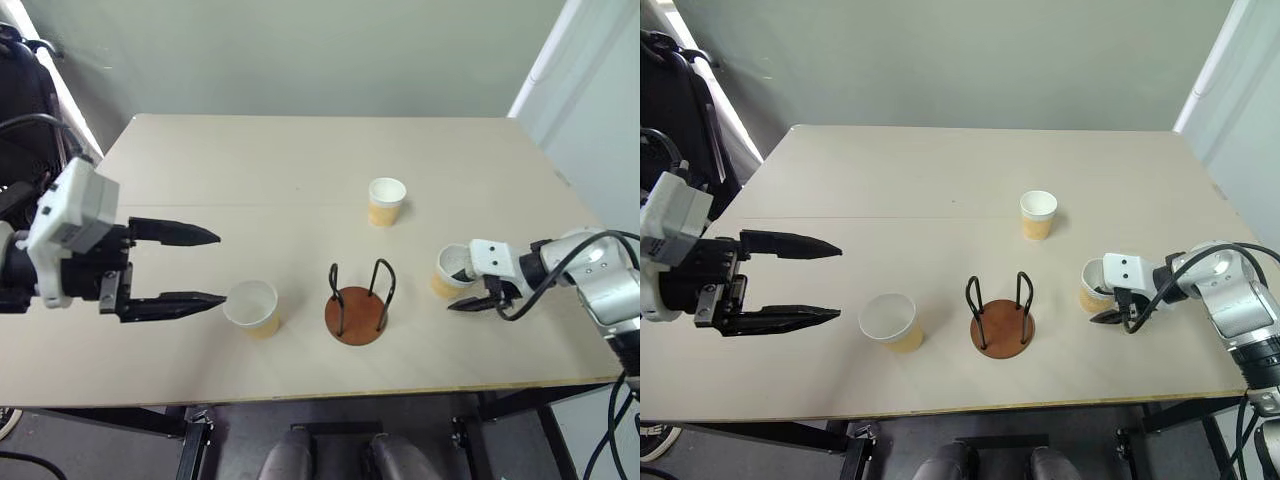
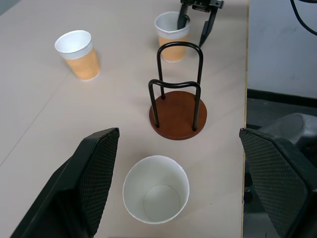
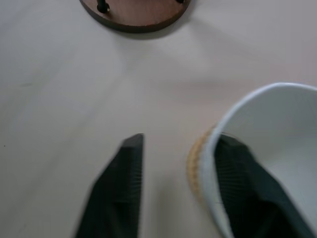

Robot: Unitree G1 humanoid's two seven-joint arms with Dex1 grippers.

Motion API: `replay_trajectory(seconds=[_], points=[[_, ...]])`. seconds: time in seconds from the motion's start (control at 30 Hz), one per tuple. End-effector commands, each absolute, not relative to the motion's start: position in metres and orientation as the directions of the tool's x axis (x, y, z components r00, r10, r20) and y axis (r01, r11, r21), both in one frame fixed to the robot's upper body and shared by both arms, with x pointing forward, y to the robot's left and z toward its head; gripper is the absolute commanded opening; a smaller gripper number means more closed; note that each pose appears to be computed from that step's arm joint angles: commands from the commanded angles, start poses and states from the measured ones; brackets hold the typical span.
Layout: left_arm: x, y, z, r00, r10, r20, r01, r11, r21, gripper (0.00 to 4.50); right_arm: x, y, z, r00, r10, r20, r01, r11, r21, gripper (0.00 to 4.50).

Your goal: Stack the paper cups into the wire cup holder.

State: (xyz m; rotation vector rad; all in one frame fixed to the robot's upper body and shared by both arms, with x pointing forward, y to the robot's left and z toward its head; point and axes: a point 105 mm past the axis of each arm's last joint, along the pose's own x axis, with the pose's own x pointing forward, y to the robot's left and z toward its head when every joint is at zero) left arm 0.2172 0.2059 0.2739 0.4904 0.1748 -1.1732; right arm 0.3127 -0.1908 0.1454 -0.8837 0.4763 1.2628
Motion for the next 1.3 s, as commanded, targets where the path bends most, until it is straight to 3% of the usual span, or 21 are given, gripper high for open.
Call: replay_trajectory(seconds=[0.03,0.1,0.27,0.4,0.57,0.73,1.3], points=[[0.213,0.205,0.283,0.413,-0.827,-0.380,0.896,0.296,0.329,4.17,0.315,-0.191,0.164,0.307,0.623,-0.719,-0.931,0.039,-0.363,0.57],[0.214,0.205,0.284,0.415,-0.827,-0.379,0.896,0.299,0.328,4.17,0.310,-0.186,0.191,0.294,0.688,-0.663,-0.927,0.036,-0.374,0.03],[0.217,0.207,0.282,0.411,-0.828,-0.382,0.899,0.299,0.321,4.17,0.289,-0.164,0.283,0.241,0.866,-0.439,-0.896,0.025,-0.443,0.03],[0.221,0.208,0.280,0.406,-0.830,-0.382,0.902,0.296,0.315,4.17,0.269,-0.125,0.316,0.102,0.945,-0.312,-0.877,-0.063,-0.476,0.03],[0.225,0.204,0.276,0.387,-0.842,-0.376,0.909,0.280,0.308,4.17,0.257,-0.078,0.291,-0.052,0.933,-0.356,-0.870,-0.217,-0.442,0.03],[0.223,0.202,0.277,0.379,-0.848,-0.371,0.911,0.272,0.309,4.17,0.263,-0.068,0.264,-0.047,0.901,-0.431,-0.865,-0.253,-0.433,0.03],[0.218,0.201,0.275,0.401,-0.835,-0.377,0.904,0.295,0.309,4.17,0.264,-0.061,0.236,-0.082,0.861,-0.501,-0.868,-0.309,-0.390,0.03]])
